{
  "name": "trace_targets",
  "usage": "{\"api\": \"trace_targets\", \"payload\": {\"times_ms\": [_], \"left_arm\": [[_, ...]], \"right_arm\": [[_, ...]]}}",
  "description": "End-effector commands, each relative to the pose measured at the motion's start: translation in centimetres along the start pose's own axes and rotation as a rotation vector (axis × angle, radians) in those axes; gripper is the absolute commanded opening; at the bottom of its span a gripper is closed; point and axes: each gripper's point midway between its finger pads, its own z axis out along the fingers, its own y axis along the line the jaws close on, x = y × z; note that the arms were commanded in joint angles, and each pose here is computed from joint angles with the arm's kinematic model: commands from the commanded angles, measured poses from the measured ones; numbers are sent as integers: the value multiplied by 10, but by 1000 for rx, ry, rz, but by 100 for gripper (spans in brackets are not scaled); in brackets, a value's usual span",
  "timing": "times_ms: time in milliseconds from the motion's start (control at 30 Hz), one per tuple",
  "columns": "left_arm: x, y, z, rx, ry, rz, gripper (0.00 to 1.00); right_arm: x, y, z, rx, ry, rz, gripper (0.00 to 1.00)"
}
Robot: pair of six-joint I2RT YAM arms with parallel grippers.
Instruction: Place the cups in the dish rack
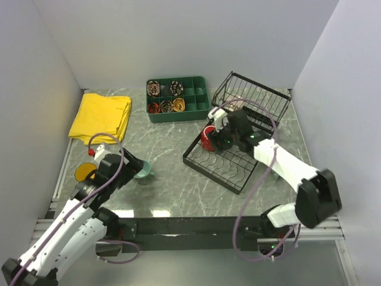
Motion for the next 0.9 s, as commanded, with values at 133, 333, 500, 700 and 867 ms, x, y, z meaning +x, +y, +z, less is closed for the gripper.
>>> {"api": "trace_targets", "payload": {"times_ms": [133,333,500,700,867], "left_arm": [[-5,20,16,-209,-29,-59,90],[-4,12,35,-212,-12,-57,85],[4,26,55,-250,18,-85,70],[7,38,65,-278,25,-94,67],[9,47,69,-297,25,-83,65]], "right_arm": [[-13,12,-73,-77,-86,-284,80],[-39,16,-116,-115,-180,-281,80],[-51,36,-142,-209,-256,-271,82],[-55,47,-154,-263,-298,-251,82],[-56,51,-154,-299,-310,-229,82]]}}
